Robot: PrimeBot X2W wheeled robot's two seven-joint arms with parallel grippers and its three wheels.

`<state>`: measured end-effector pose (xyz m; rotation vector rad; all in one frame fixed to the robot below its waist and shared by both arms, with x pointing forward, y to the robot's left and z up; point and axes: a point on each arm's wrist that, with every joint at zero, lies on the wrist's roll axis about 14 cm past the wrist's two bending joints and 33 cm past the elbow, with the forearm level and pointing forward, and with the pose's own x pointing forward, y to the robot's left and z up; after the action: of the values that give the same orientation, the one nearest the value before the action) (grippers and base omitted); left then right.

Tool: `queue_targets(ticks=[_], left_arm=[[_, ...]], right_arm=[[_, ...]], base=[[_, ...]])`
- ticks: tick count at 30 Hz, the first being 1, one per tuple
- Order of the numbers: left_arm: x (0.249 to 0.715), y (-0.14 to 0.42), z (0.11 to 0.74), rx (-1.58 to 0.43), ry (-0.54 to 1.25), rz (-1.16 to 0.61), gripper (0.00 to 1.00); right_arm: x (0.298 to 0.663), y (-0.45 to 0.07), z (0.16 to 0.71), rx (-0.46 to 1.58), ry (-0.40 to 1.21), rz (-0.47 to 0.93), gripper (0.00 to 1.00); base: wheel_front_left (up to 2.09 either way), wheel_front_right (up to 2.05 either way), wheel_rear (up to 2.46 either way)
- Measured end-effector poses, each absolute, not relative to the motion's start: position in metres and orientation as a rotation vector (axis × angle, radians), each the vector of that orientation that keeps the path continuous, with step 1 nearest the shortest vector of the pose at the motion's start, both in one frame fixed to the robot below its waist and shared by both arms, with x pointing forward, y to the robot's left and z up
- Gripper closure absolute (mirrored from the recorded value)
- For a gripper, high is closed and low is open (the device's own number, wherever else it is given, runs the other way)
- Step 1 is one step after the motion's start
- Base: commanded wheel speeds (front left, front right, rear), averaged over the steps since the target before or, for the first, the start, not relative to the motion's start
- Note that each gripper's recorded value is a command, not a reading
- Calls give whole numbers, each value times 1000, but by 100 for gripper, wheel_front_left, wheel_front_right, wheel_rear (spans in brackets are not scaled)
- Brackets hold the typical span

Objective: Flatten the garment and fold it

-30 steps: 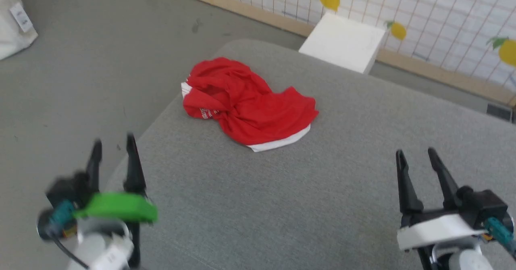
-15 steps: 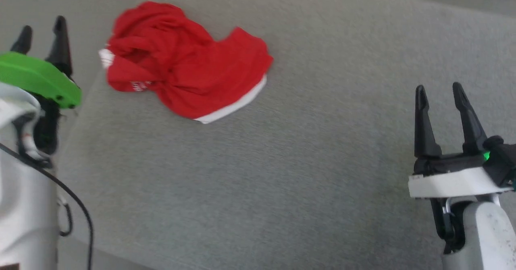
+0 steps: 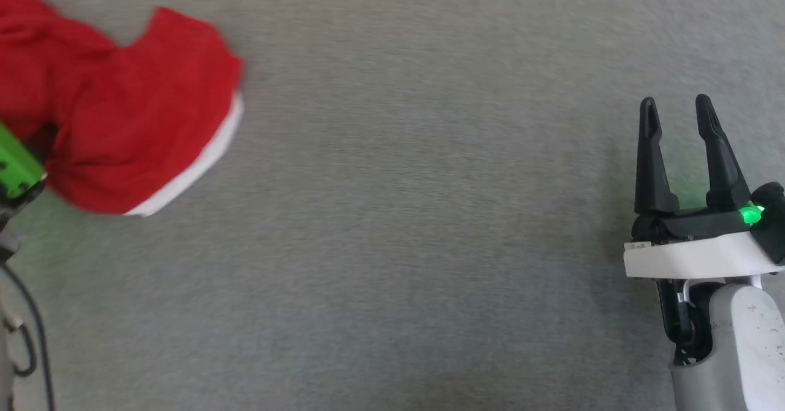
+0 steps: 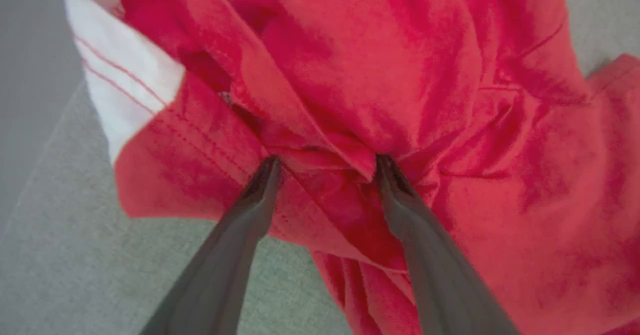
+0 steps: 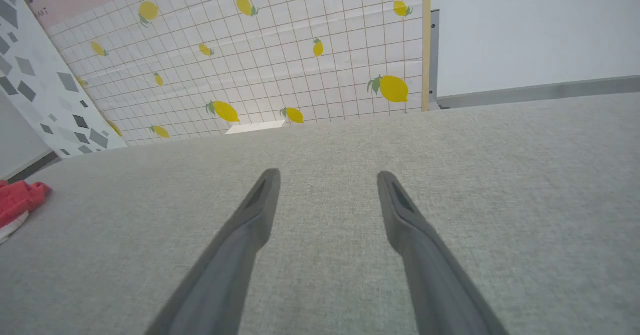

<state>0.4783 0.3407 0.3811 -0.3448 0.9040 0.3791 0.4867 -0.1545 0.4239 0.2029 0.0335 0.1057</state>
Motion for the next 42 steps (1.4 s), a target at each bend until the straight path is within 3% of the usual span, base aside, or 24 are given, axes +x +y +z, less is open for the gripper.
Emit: queue_targets(ticks=[6, 7, 8, 9, 14, 22, 28, 35, 42], left_arm=[[477, 330, 356, -330, 1023, 381, 1], [477, 329, 356, -314, 1031, 373, 53], [478, 328, 356, -301, 1029, 366, 84], [480, 328, 357, -288, 1017, 361, 100], [499, 333, 383, -153, 787, 344, 100], [549, 328, 535, 73, 61, 262, 100], [538, 287, 636, 101, -269, 131, 100], [511, 199, 714, 37, -486, -100, 100], [493, 84, 736, -66, -530, -407, 100]], right_arm=[[476, -182, 412, 180, 73, 34, 0], [474, -186, 411, 179, 75, 23, 0], [473, -190, 412, 174, 75, 14, 0], [472, -193, 413, 171, 74, 8, 0], [466, -203, 428, 159, 44, -18, 0], [434, -218, 452, 154, 19, -62, 0], [412, -218, 484, 161, -49, -60, 0], [385, -221, 519, 164, -137, -65, 0], [352, -245, 535, 153, -184, -137, 0]], base=[[0, 0, 0], [0, 0, 0], [0, 0, 0], [0, 0, 0], [0, 0, 0], [0, 0, 0], [0, 0, 0], [0, 0, 0], [0, 0, 0]])
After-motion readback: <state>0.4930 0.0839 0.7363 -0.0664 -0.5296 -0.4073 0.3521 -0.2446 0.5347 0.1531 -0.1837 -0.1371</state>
